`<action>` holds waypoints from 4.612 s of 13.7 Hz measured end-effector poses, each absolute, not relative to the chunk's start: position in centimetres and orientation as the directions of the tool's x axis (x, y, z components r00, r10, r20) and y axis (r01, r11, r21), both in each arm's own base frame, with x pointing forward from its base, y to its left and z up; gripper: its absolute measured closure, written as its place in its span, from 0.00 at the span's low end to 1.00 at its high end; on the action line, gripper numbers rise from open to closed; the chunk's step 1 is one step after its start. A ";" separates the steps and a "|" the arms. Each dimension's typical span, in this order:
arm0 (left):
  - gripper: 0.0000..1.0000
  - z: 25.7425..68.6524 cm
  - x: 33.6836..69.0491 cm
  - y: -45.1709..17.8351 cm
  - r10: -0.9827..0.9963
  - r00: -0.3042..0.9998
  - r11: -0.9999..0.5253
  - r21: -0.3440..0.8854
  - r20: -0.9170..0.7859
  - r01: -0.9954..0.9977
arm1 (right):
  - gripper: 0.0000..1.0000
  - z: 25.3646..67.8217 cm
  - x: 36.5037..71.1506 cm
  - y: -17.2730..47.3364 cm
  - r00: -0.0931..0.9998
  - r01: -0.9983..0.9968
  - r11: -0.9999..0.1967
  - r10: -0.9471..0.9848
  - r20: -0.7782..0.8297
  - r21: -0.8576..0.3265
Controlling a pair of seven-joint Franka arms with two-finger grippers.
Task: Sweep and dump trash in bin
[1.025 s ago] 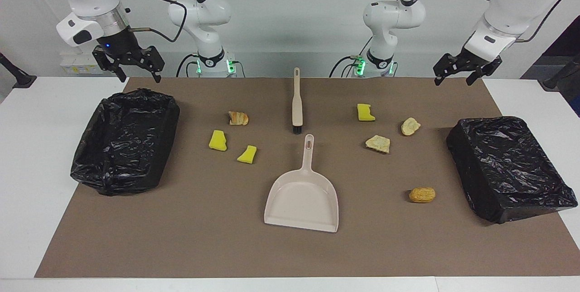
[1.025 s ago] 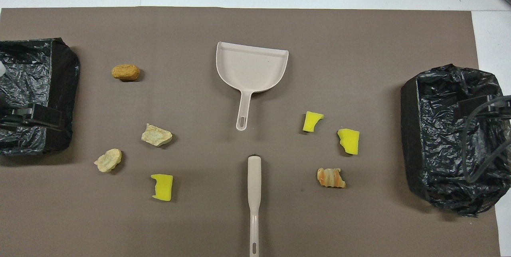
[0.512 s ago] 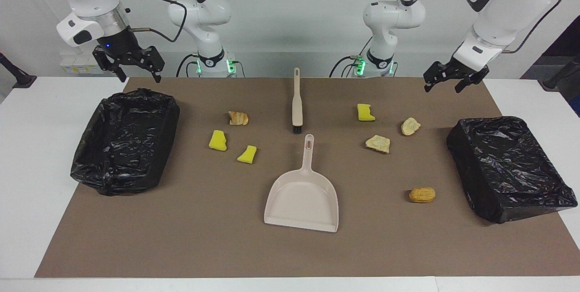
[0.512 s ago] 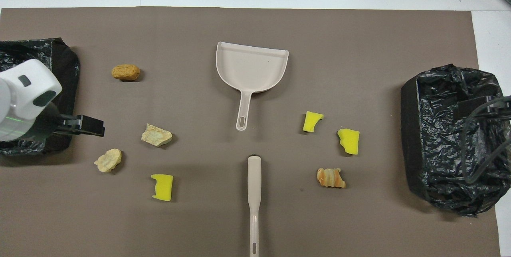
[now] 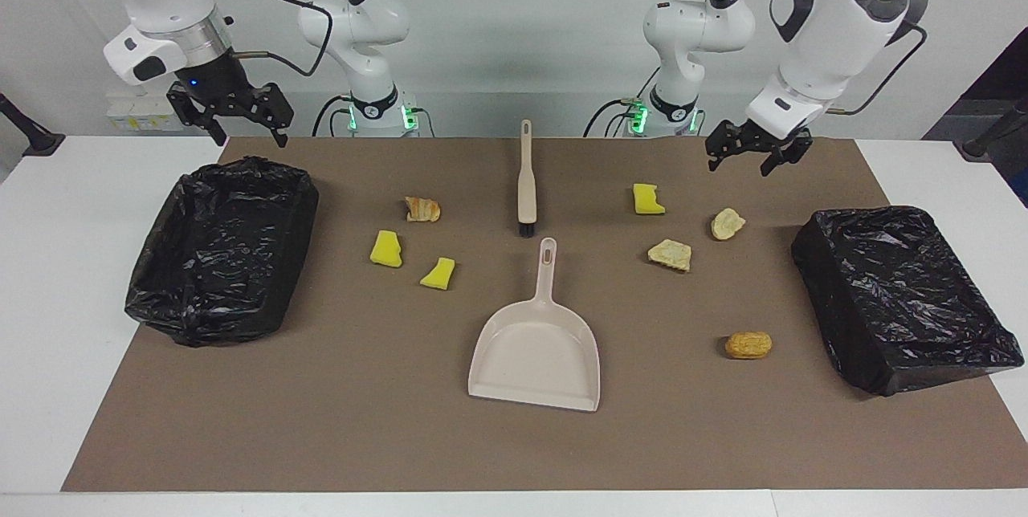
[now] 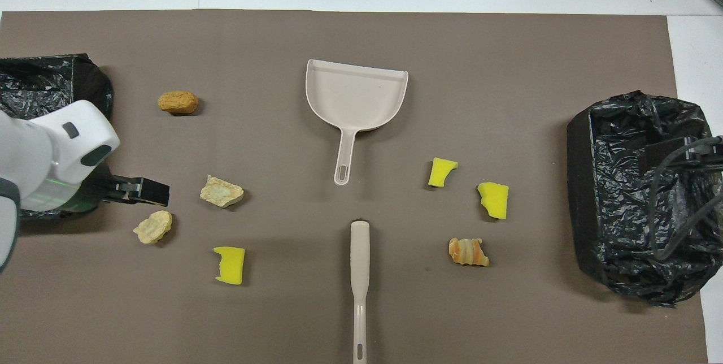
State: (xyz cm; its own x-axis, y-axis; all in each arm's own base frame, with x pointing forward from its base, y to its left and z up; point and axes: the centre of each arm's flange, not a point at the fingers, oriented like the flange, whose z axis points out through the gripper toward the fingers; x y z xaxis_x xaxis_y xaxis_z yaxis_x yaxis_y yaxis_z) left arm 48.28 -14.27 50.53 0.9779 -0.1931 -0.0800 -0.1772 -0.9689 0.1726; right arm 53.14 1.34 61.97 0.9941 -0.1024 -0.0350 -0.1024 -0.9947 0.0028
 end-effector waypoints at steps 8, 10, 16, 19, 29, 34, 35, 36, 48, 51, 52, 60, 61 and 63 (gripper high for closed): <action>0.00 42.6 39.6 -25.4 -0.311 0.950 -0.938 0.149 0.042 -0.314 | 0.00 56.7 59.8 14.6 0.946 -0.322 -0.945 -0.320 -0.055 -0.048; 0.00 40.1 36.2 -29.0 -0.297 0.951 -0.943 0.134 0.081 -0.306 | 0.00 53.5 61.2 19.6 0.923 -0.385 -0.920 -0.381 -0.056 -0.076; 0.00 37.5 27.5 -36.4 -0.293 0.945 -0.937 0.155 0.144 -0.314 | 0.00 46.6 63.3 30.1 0.819 -0.573 -0.784 -0.559 -0.128 -0.239; 0.00 36.5 25.6 -38.5 -0.289 0.945 -0.933 0.178 0.150 -0.313 | 0.00 42.9 61.5 35.3 0.852 -0.523 -0.827 -0.505 -0.139 -0.207; 0.64 34.2 24.5 -39.5 -0.278 0.955 -0.941 0.171 0.107 -0.293 | 0.00 36.6 60.0 39.2 0.955 -0.293 -0.946 -0.282 -0.094 -0.138; 0.74 33.9 25.9 -38.5 -0.240 0.966 -0.953 0.165 0.093 -0.253 | 0.21 34.7 59.3 40.4 0.964 -0.262 -0.958 -0.253 -0.087 -0.113; 0.74 33.8 26.1 -38.2 -0.233 0.969 -0.956 0.160 0.084 -0.244 | 0.34 34.7 59.4 40.3 0.964 -0.260 -0.959 -0.251 -0.085 -0.113; 0.74 33.9 26.2 -38.0 -0.233 0.970 -0.959 0.150 0.070 -0.241 | 0.45 34.7 59.5 40.2 0.966 -0.255 -0.960 -0.246 -0.083 -0.113; 0.74 42.5 32.4 -25.7 -0.077 0.997 -0.987 -0.138 0.004 -0.076 | 0.68 43.0 59.3 36.4 0.996 -0.063 -0.994 -0.057 -0.065 -0.093; 0.74 43.0 37.4 -19.4 0.004 1.000 -0.991 -0.137 0.000 0.004 | 0.68 49.7 57.3 32.1 0.988 0.090 -0.993 0.100 -0.119 -0.081; 0.74 43.4 39.2 -17.0 0.025 1.000 -0.991 -0.131 -0.001 0.025 | 0.68 50.7 56.5 31.1 0.976 0.159 -0.985 0.167 -0.139 -0.065; 0.74 41.4 43.9 -1.4 0.045 0.997 -0.993 -0.108 -0.063 0.038 | 0.68 45.0 55.7 25.0 0.583 0.792 -0.598 0.800 -0.139 -0.124; 0.74 41.0 43.4 -0.2 0.071 0.995 -0.992 -0.111 -0.072 0.063 | 0.68 44.7 55.8 24.1 0.523 0.832 -0.540 0.839 -0.147 -0.122; 0.74 40.0 41.9 1.6 0.122 0.988 -0.987 -0.120 -0.094 0.110 | 0.68 43.9 55.6 23.3 0.413 0.893 -0.433 0.897 -0.157 -0.125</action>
